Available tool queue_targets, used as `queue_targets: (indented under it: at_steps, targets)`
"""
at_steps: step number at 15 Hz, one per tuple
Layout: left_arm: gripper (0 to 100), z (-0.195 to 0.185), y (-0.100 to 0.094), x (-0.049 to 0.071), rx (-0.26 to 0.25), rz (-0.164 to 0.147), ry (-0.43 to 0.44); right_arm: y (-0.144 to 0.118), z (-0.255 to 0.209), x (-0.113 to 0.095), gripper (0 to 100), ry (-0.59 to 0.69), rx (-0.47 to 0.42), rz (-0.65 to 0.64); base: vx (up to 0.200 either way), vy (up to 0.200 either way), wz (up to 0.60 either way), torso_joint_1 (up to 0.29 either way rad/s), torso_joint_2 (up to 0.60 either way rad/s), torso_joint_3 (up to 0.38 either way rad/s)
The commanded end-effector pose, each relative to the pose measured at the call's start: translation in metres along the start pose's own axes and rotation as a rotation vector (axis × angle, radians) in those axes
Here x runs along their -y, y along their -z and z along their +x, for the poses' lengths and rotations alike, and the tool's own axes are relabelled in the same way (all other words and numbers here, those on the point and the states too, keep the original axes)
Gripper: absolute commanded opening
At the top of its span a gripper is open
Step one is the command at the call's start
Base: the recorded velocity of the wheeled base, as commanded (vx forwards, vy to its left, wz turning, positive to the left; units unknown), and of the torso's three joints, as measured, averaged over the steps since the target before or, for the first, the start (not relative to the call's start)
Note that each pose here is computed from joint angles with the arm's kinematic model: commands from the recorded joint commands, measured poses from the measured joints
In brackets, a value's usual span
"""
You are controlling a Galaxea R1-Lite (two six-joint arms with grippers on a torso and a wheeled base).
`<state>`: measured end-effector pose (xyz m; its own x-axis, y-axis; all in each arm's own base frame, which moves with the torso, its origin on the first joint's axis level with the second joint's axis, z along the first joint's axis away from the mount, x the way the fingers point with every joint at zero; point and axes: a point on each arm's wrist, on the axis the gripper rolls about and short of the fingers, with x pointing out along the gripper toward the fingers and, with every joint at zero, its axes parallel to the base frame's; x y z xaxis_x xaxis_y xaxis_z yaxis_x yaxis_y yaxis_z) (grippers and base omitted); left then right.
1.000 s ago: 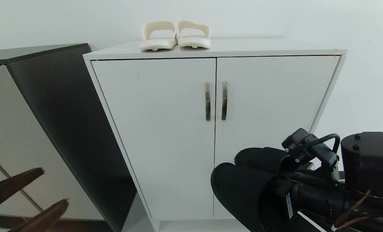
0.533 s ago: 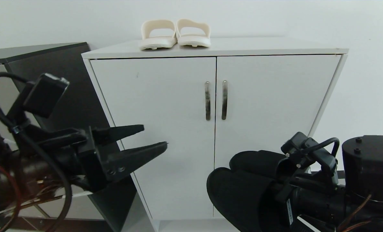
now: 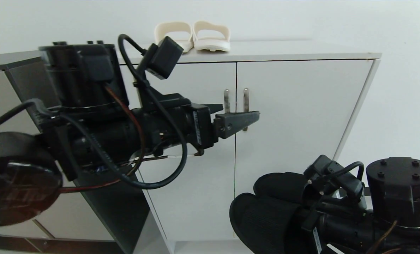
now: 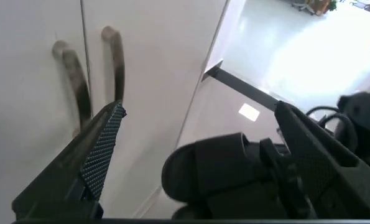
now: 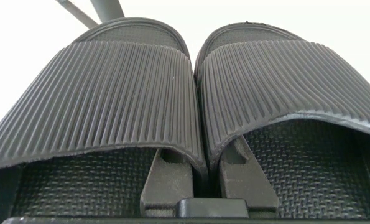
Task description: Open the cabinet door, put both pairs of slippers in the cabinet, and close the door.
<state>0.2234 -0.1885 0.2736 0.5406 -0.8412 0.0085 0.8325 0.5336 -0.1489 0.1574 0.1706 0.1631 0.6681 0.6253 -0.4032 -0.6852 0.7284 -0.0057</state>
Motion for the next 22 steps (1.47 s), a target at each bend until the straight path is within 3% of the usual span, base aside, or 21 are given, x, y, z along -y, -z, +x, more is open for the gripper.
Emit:
queue_targets:
  at_steps: [1,2,4,6,10,13,22]
  targets:
    - [100,0.035,0.009,-0.007,-0.028,-0.012,0.027,0.002,0.003,-0.002,0,-0.010,-0.015,-0.004,0.000,0.000,0.00,0.000,0.00,0.000]
    - [100,0.037,0.008,-0.007,-0.023,-0.013,0.039,0.003,0.004,-0.002,0,-0.013,-0.020,-0.004,0.000,0.000,0.00,0.000,0.00,0.000]
    - [100,0.039,0.003,-0.010,-0.032,-0.082,0.152,0.008,0.010,-0.002,0,-0.023,-0.043,-0.006,0.000,0.000,0.00,0.000,0.00,0.000]
    - [100,0.045,0.001,-0.019,-0.029,-0.095,0.162,0.006,0.009,-0.002,0,-0.022,-0.023,-0.004,0.000,0.000,0.00,0.000,0.00,0.000]
    - [100,0.058,0.006,-0.028,-0.035,-0.098,0.144,0.005,0.009,-0.002,0,-0.022,-0.018,-0.004,0.000,0.000,0.00,0.000,0.00,0.000]
    - [100,0.059,0.009,-0.040,-0.028,-0.094,0.084,0.009,0.008,-0.002,0,-0.022,-0.024,-0.034,0.000,0.000,0.00,0.000,0.00,0.000]
    - [100,0.071,0.019,-0.050,-0.044,-0.105,0.043,0.009,0.008,-0.002,0,-0.022,-0.015,-0.039,0.000,0.000,0.00,0.000,0.00,0.000]
